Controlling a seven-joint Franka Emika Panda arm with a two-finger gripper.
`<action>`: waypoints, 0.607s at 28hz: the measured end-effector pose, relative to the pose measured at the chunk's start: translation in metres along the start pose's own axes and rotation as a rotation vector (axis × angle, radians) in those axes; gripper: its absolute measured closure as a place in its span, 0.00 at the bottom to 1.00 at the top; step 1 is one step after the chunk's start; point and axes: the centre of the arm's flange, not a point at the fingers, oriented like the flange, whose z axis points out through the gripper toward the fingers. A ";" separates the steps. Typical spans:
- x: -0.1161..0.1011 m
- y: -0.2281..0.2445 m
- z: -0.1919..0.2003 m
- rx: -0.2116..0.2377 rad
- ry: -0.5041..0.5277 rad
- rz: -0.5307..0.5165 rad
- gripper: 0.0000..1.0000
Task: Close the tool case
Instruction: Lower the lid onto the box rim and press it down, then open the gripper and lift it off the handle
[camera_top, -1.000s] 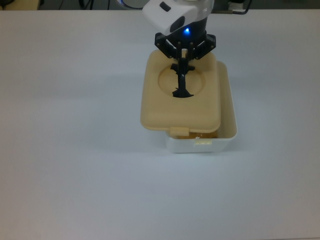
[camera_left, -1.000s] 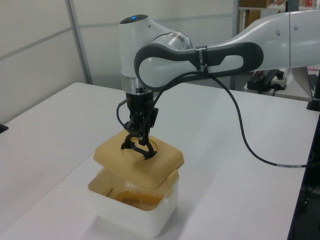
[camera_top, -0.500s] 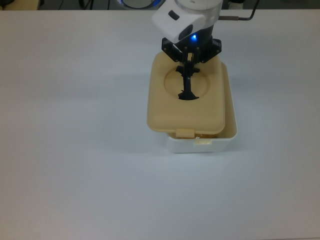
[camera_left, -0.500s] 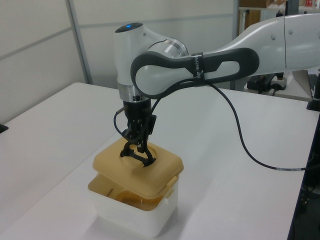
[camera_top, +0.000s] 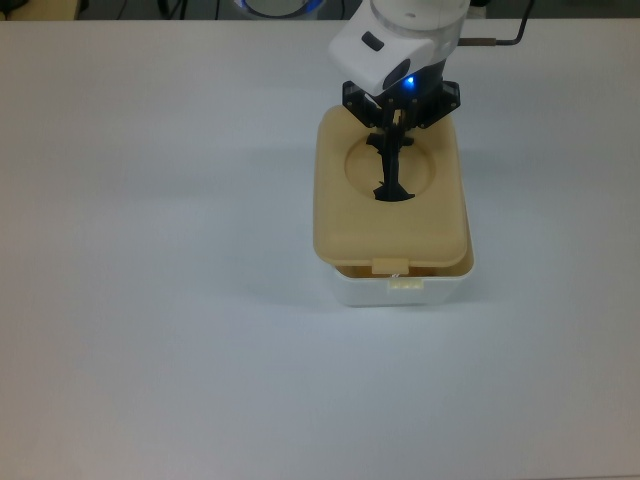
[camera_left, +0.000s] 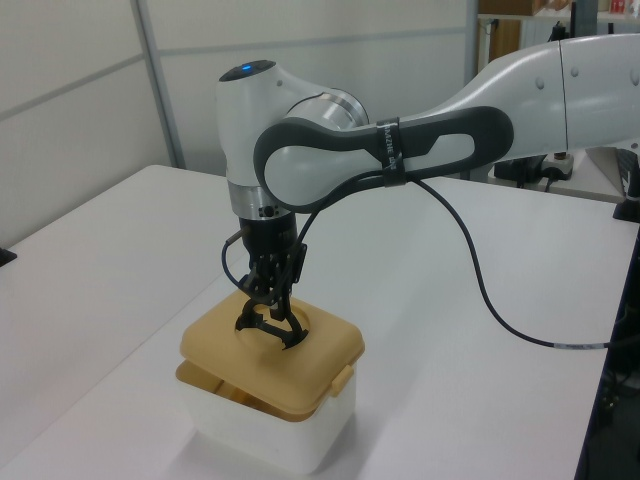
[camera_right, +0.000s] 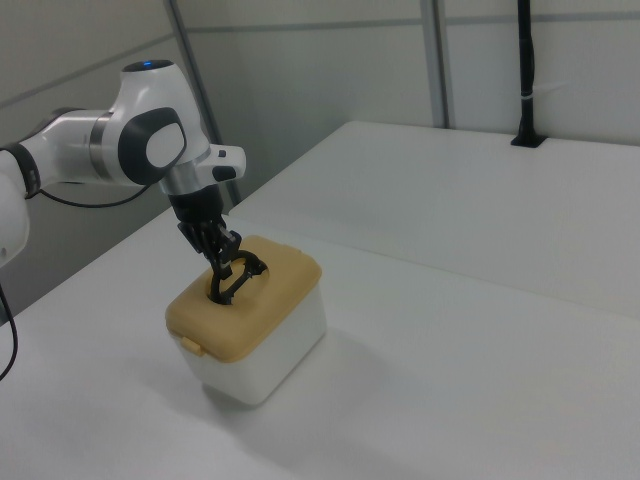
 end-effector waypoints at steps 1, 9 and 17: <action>0.000 0.000 0.001 0.000 -0.001 0.000 0.89; 0.002 -0.002 0.008 -0.006 -0.011 -0.004 0.89; 0.001 -0.016 0.024 -0.031 -0.029 -0.032 0.81</action>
